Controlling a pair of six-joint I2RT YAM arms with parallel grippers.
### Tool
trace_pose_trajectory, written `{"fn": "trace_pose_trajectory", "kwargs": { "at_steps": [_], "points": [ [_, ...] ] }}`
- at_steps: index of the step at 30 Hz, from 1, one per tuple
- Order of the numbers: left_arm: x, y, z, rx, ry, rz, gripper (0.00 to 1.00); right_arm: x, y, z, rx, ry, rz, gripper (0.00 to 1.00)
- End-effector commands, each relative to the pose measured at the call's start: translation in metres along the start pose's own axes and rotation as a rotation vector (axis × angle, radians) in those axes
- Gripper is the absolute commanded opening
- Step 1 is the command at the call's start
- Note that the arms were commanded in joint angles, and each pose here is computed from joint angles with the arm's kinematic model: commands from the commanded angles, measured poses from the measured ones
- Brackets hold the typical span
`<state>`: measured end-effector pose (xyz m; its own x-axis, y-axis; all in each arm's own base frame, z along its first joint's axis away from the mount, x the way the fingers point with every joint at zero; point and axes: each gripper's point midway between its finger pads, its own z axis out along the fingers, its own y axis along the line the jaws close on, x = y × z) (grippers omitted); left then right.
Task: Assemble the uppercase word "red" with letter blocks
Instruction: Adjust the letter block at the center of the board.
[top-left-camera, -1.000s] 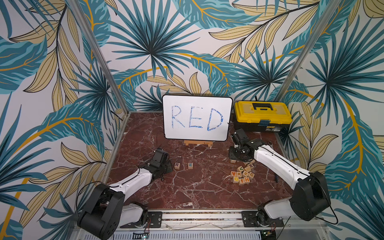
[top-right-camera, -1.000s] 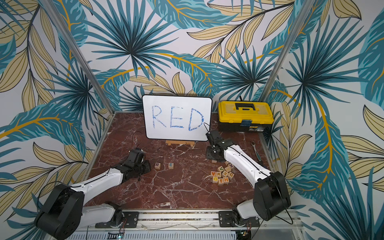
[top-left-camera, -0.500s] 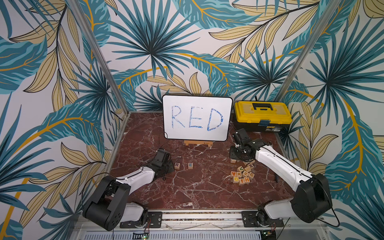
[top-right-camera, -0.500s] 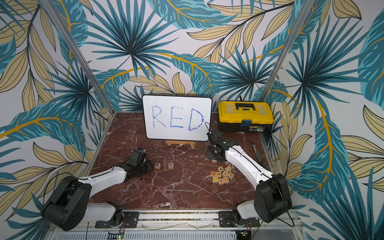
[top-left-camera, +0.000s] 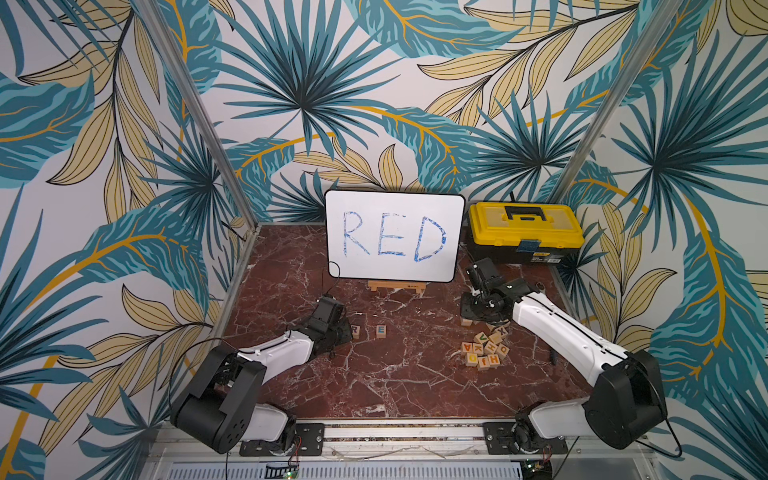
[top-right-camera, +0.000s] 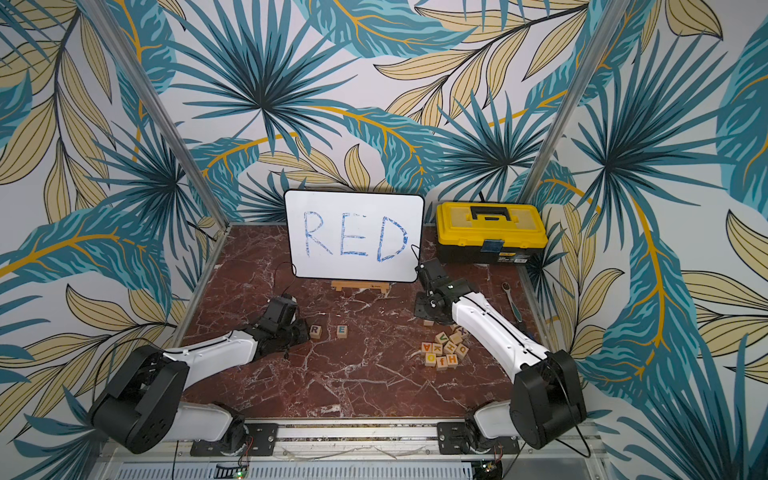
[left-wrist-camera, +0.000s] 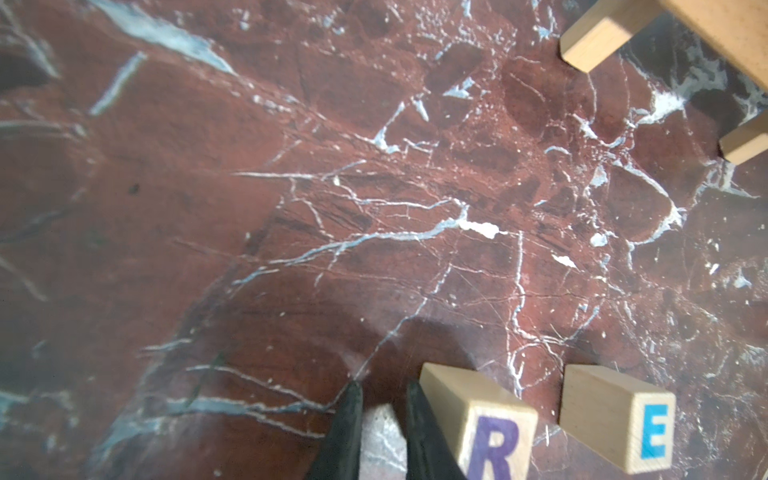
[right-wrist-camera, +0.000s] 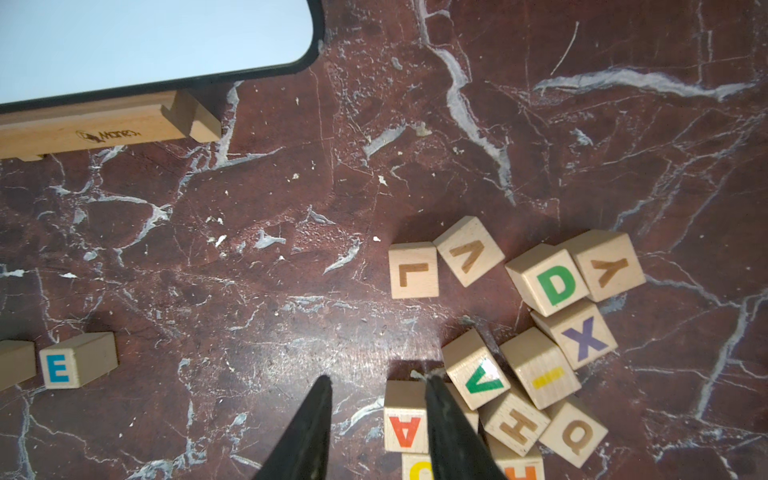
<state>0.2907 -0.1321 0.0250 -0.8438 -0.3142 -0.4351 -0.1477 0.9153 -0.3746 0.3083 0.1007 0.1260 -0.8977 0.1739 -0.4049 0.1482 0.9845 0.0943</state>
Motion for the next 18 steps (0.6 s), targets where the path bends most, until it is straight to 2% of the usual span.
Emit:
{"fn": "trace_pose_trajectory", "kwargs": {
  "at_steps": [1,18],
  "points": [
    [-0.0087,-0.0132,-0.0014,0.026,-0.011,0.007,0.21,0.0044,-0.0076,-0.0001,0.018,-0.002,0.006,0.4],
    [-0.0108,-0.0203,0.0016,0.039,-0.011,0.029,0.21,0.0075,-0.0082,-0.0013,0.011,0.001,0.006,0.4]
  ]
}}
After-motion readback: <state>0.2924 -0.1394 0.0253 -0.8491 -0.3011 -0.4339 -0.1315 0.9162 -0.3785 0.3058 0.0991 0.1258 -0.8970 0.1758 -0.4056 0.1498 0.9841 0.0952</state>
